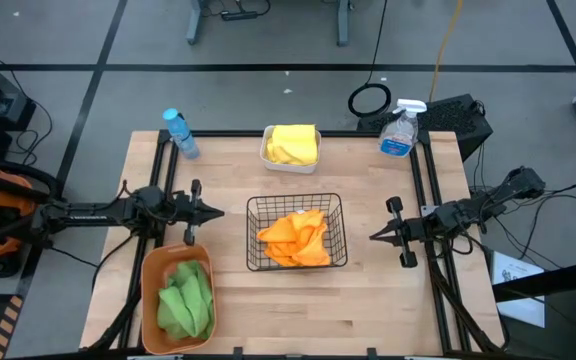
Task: Sort microfiber towel by color & place in baskets
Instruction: Return to Home Position
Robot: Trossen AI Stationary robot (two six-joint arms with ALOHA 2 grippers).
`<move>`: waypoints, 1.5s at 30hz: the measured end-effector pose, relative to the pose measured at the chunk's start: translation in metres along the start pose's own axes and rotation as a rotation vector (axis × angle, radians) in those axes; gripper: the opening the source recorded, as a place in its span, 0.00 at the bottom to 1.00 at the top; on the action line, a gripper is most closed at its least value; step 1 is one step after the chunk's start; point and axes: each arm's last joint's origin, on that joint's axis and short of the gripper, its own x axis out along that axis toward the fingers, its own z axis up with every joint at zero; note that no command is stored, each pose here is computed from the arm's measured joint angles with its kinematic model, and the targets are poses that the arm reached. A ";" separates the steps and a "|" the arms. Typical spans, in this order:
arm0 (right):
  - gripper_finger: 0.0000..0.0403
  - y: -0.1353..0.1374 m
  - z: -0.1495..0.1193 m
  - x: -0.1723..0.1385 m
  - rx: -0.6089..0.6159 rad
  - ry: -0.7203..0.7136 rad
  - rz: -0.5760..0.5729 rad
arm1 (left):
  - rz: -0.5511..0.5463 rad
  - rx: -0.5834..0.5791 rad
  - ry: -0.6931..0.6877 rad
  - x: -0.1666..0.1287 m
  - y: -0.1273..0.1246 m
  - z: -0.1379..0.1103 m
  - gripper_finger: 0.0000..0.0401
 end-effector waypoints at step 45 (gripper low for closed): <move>0.00 -0.024 0.006 -0.014 -0.081 -0.121 -0.061 | 0.116 0.023 -0.018 -0.006 -0.005 0.000 0.00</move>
